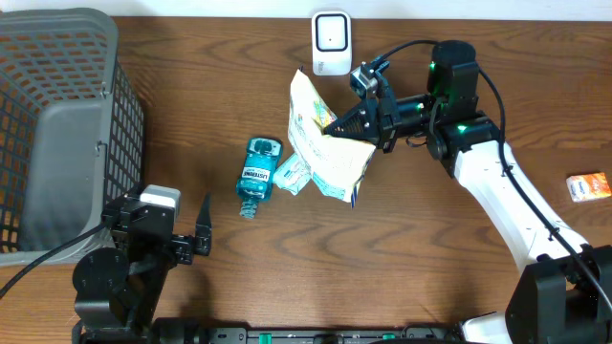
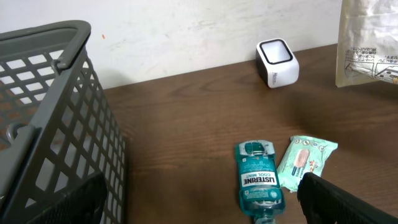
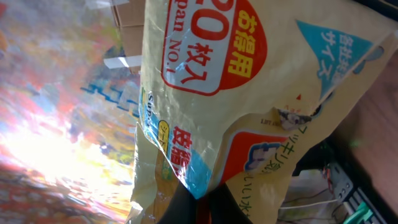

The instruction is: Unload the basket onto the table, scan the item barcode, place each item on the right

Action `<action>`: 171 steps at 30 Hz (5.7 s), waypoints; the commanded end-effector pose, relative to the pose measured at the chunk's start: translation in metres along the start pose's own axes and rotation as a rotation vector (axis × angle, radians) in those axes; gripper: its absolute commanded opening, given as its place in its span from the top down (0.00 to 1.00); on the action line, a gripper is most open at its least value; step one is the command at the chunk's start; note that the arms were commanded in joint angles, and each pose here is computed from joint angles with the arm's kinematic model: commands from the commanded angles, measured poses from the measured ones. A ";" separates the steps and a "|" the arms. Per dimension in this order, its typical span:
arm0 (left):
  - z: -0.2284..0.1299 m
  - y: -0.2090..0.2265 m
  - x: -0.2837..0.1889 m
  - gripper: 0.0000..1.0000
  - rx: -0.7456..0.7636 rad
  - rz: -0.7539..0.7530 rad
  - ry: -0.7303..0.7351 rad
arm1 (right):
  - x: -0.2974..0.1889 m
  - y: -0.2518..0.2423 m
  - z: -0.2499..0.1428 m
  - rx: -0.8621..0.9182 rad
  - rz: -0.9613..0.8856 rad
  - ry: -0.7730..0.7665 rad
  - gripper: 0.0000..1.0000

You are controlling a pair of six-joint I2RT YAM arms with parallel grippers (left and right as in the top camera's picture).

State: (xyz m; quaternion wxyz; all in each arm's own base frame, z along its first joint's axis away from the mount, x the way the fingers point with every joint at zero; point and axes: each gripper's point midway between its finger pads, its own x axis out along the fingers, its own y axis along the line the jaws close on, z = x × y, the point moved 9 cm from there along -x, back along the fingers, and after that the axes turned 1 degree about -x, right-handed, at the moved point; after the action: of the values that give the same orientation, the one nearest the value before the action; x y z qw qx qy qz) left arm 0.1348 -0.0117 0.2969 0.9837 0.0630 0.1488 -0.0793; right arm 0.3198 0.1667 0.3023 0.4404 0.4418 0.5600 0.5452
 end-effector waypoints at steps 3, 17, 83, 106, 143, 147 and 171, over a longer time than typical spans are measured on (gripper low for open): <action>0.002 -0.001 -0.001 0.02 -0.008 -0.012 -0.012 | -0.004 0.022 -0.024 -0.075 0.008 0.010 0.99; 0.002 -0.001 -0.001 0.02 -0.008 -0.012 -0.012 | -0.004 -0.046 -0.018 -0.304 -0.764 -0.396 0.98; 0.002 -0.001 -0.001 0.02 -0.008 -0.012 -0.012 | 0.020 -0.125 0.192 -0.402 -1.386 -0.551 0.99; 0.002 -0.001 -0.001 0.02 -0.008 -0.012 -0.012 | -0.110 -0.114 0.126 0.154 -1.880 -0.466 0.99; 0.002 -0.001 -0.001 0.02 -0.008 -0.012 -0.012 | -0.401 -0.102 0.001 0.638 -1.471 -0.985 0.01; 0.002 -0.001 -0.001 0.02 -0.008 -0.012 -0.012 | -0.365 -0.046 0.008 0.486 -1.459 -1.031 0.01; 0.002 -0.001 -0.001 0.02 -0.008 -0.012 -0.012 | -0.025 -0.097 0.098 0.029 -1.306 -0.248 0.01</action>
State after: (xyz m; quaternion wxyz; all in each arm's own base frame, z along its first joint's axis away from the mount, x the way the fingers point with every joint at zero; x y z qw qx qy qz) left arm 0.1348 -0.0117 0.2969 0.9837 0.0630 0.1488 -0.0793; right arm 0.4269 0.1382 0.2221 0.7539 0.0928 0.6451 0.0824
